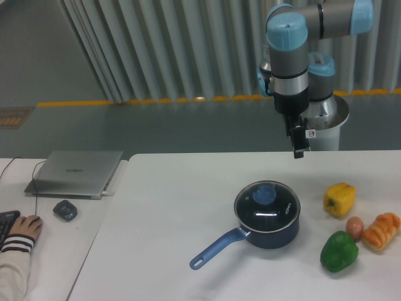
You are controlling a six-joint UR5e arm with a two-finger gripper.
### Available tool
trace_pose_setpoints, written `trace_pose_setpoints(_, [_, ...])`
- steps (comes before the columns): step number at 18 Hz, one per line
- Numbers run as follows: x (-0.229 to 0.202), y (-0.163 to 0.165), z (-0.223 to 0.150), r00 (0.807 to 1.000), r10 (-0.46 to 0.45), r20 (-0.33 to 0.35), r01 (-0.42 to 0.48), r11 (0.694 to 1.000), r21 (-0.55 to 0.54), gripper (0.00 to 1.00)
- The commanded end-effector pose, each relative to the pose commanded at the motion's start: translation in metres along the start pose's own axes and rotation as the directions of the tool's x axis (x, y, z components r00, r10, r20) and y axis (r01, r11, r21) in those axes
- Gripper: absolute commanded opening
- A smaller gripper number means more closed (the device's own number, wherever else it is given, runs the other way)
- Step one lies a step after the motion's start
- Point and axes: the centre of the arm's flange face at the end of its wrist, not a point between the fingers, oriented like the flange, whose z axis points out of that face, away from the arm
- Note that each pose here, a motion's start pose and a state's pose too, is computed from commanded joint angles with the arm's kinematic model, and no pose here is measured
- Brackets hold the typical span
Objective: Open the lid
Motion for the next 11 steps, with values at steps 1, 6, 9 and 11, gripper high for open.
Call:
trace_pose_setpoints(1, [0.0, -0.001, 0.001, 1.0, 0.0, -0.002, 0.0, 1.0, 0.0, 1.0])
trace_pose_setpoints(6, [0.002, -0.003, 0.004, 1.0, -0.003, -0.004, 0.003, 1.0, 0.006, 1.0])
trace_pose_setpoints(9, [0.003, -0.015, -0.006, 1.0, -0.018, 0.026, 0.013, 0.986, 0.163, 1.0])
trace_pose_setpoints(11, [0.004, -0.019, -0.013, 0.997, -0.071, 0.034, 0.063, 0.977, 0.202, 1.0])
